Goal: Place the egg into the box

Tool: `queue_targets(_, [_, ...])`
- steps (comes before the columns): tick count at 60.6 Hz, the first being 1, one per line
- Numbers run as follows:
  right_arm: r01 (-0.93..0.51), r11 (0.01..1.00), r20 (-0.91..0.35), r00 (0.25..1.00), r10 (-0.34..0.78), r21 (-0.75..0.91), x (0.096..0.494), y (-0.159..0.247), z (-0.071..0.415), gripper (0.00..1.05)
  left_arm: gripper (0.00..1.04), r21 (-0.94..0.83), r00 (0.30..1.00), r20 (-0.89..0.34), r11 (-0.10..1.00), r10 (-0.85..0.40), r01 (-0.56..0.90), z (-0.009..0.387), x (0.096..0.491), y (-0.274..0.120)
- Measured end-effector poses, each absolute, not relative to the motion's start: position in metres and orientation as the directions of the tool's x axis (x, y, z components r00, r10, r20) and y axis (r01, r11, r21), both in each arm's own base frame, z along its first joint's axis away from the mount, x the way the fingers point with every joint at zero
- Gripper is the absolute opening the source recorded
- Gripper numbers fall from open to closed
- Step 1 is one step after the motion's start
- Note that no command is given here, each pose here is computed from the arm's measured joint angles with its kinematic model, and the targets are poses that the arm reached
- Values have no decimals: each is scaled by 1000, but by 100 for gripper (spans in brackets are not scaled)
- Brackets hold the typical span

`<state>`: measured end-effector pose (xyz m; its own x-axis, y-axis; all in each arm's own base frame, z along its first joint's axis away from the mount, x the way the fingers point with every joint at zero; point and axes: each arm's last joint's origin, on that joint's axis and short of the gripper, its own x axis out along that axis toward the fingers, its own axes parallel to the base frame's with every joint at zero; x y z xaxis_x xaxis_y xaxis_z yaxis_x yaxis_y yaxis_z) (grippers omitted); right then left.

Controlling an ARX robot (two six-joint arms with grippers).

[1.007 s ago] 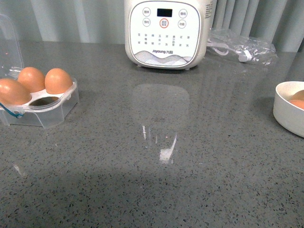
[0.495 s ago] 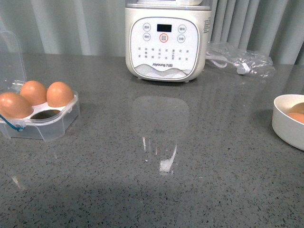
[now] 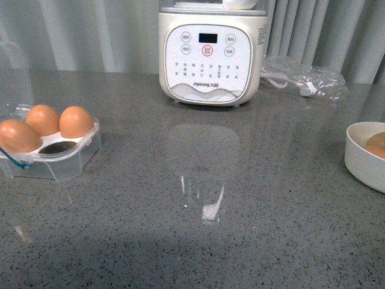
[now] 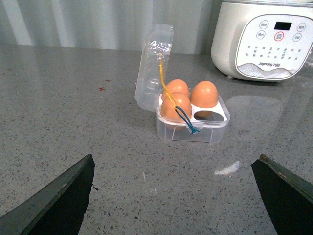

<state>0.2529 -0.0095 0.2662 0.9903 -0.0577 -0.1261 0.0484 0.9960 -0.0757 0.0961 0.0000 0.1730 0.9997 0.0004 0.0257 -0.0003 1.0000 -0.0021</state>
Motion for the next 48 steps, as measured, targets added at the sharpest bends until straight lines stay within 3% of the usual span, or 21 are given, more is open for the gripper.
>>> queue_targets(15, [-105, 993, -301, 950, 82, -61, 270, 6, 240, 98, 98, -2, 1000, 26, 1000, 0, 0, 173, 96, 0])
queue_targets(48, [-172, 985, -354, 921, 161, 1, 284, -2, 216, 98, 98, -2, 1000, 26, 1000, 0, 0, 173, 96, 0])
